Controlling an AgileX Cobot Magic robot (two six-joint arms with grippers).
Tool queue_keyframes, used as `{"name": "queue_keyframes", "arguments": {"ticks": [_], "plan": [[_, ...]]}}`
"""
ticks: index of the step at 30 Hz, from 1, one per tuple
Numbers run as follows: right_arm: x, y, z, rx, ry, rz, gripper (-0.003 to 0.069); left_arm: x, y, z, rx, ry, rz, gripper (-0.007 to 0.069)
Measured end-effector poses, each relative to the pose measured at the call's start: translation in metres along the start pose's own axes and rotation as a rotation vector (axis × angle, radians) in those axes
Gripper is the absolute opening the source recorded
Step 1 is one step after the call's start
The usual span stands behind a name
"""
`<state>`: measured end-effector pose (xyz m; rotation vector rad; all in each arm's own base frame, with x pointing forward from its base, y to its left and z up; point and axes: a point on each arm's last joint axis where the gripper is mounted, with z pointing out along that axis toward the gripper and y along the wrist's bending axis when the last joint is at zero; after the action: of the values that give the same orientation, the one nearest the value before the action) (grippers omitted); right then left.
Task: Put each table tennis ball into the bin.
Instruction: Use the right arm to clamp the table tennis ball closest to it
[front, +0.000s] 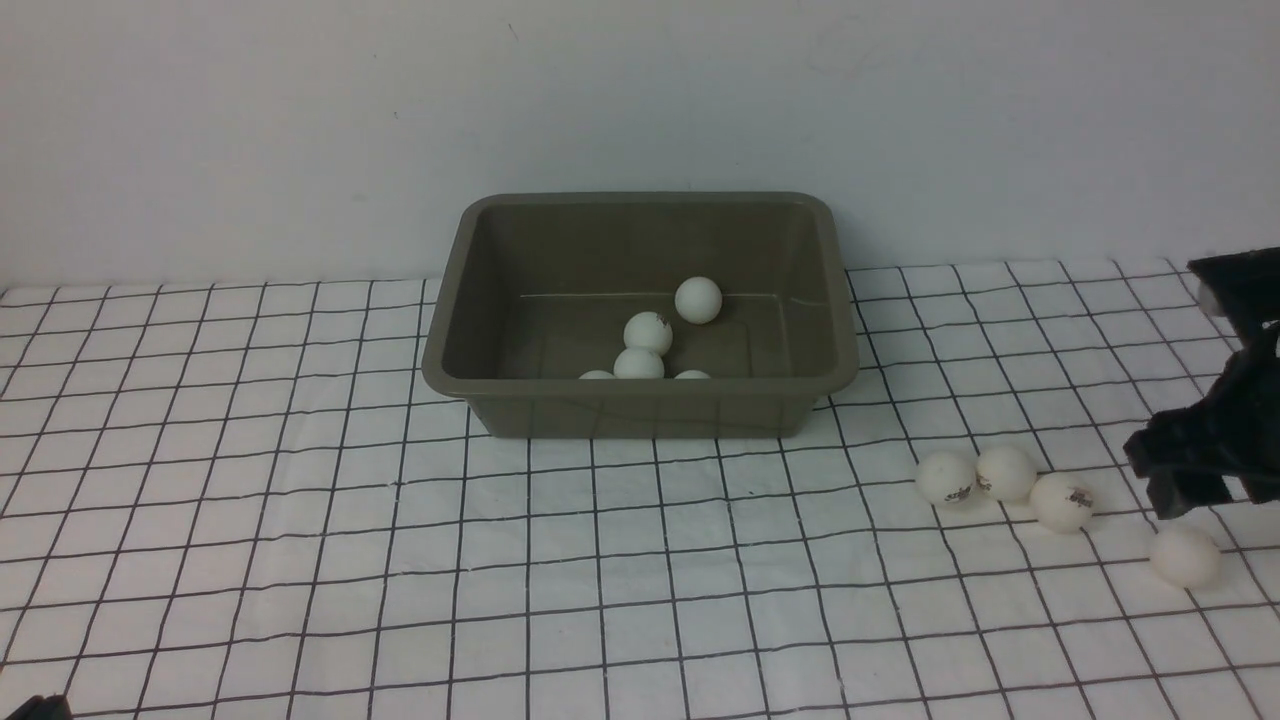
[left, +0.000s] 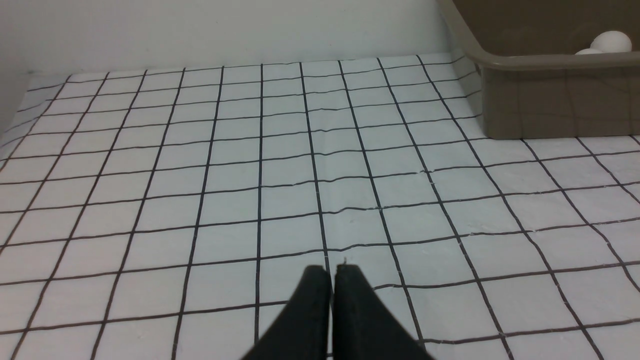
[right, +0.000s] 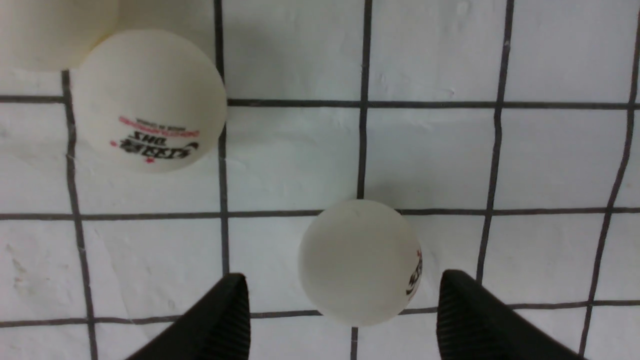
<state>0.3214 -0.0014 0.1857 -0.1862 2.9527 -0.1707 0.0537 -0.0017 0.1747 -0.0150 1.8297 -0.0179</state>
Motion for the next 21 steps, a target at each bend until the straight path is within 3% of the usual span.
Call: {"name": "queue_keyframes", "arguments": {"ticks": [21], "plan": [[-0.002,-0.007,0.045,-0.001,0.067,0.046,0.0456,0.000,0.000,0.000,0.000,0.000,0.000,-0.0004]]}}
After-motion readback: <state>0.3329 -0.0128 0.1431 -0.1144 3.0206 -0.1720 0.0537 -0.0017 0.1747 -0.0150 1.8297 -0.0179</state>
